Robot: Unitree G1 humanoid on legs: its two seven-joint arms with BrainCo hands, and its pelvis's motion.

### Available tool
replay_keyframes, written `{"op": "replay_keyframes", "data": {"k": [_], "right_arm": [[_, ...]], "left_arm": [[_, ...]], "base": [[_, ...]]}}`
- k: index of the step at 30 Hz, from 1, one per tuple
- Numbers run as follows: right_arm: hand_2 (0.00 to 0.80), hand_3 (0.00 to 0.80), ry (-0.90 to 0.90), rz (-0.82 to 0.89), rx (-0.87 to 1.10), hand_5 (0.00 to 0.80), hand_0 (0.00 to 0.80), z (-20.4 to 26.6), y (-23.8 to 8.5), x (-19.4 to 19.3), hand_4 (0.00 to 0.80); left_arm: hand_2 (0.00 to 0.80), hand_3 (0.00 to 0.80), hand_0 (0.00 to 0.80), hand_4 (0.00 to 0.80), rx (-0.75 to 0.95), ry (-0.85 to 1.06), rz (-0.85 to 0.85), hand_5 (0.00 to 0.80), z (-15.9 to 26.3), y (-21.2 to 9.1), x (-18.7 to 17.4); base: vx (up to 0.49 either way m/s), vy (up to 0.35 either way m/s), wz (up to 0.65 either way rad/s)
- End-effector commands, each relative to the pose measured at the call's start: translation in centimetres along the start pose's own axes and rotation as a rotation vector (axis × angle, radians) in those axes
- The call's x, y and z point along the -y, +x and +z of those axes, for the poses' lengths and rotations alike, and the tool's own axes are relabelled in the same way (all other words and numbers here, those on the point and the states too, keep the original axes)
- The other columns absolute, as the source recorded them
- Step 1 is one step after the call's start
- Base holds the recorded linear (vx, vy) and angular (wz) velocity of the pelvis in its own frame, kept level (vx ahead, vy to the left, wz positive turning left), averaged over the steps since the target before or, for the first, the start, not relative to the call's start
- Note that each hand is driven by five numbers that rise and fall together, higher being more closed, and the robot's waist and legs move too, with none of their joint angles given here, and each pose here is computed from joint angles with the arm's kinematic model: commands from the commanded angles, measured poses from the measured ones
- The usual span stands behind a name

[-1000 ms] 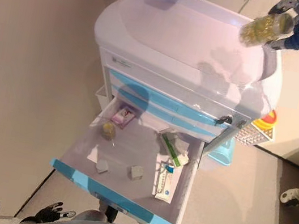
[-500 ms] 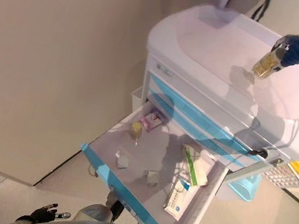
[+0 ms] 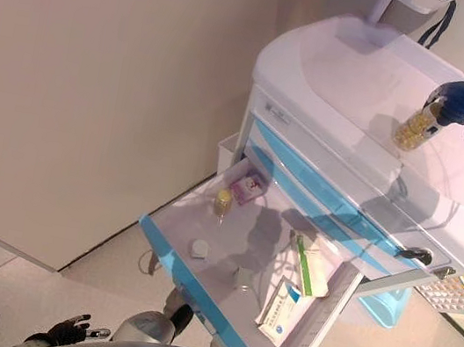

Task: Open the drawer and pick up the medicine

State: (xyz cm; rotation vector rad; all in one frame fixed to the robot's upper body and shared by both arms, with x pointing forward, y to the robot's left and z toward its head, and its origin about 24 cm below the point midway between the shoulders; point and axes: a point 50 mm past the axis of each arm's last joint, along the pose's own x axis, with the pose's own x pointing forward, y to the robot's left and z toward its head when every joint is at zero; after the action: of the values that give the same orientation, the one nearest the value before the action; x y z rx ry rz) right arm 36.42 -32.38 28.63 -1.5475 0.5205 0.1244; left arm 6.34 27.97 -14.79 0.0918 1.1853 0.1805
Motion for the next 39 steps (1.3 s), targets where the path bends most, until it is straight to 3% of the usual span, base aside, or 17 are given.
{"op": "replay_keyframes", "data": {"k": [1,4,5,6,7,23,33,39], "right_arm": [[0.800,0.800,-0.064,0.023,-0.046,0.800,0.800,-0.3,0.1,-0.3,0.800],[0.800,0.800,-0.062,0.039,-0.048,0.800,0.800,-0.3,0.3,-0.6,0.800],[0.662,0.662,-0.068,0.040,-0.047,0.662,0.662,-0.2,0.4,-0.7,0.662],[0.053,0.053,-0.071,0.025,-0.043,0.053,0.053,-0.2,0.4,-0.7,0.053],[0.000,0.000,-0.068,0.019,-0.041,0.000,0.000,-0.1,0.5,-0.6,0.000],[0.000,0.000,-0.021,-0.207,-0.041,0.000,0.000,-0.8,-0.7,2.1,0.000],[0.000,0.000,0.087,-0.451,0.066,0.000,0.000,-0.4,-3.1,5.2,0.000],[0.000,0.000,0.108,-0.475,0.040,0.000,0.000,-1.7,-4.3,5.5,0.000]], "left_arm": [[0.000,0.000,0.000,0.000,-0.007,0.039,0.043,0.000,-0.6,-0.6,-2.2],[0.000,0.000,0.000,0.000,-0.003,0.041,0.040,0.000,-0.6,-0.6,-2.1],[0.000,0.000,0.000,0.000,-0.003,0.043,0.037,0.000,-0.6,-0.6,-2.1],[0.000,0.000,0.000,0.000,-0.002,0.045,0.035,0.000,-0.5,-0.6,-2.0],[0.000,0.000,0.000,0.000,-0.002,0.048,0.034,0.000,-0.5,-0.6,-2.0],[0.000,0.000,0.000,0.000,-0.011,0.074,0.015,0.000,-0.5,-0.5,-1.7],[0.000,0.000,0.000,0.000,-0.010,0.106,-0.002,0.000,0.1,-0.4,-1.5],[0.000,0.000,0.000,0.000,-0.006,0.141,-0.019,0.000,0.7,-0.2,-1.3]], "base": [[0.000,0.000,0.00],[0.000,0.000,0.00],[0.000,0.000,0.00],[0.000,0.000,0.00],[0.000,0.000,0.00],[-0.002,-0.001,0.00],[-0.058,-0.020,-0.04],[-0.073,-0.042,-0.24]]}}
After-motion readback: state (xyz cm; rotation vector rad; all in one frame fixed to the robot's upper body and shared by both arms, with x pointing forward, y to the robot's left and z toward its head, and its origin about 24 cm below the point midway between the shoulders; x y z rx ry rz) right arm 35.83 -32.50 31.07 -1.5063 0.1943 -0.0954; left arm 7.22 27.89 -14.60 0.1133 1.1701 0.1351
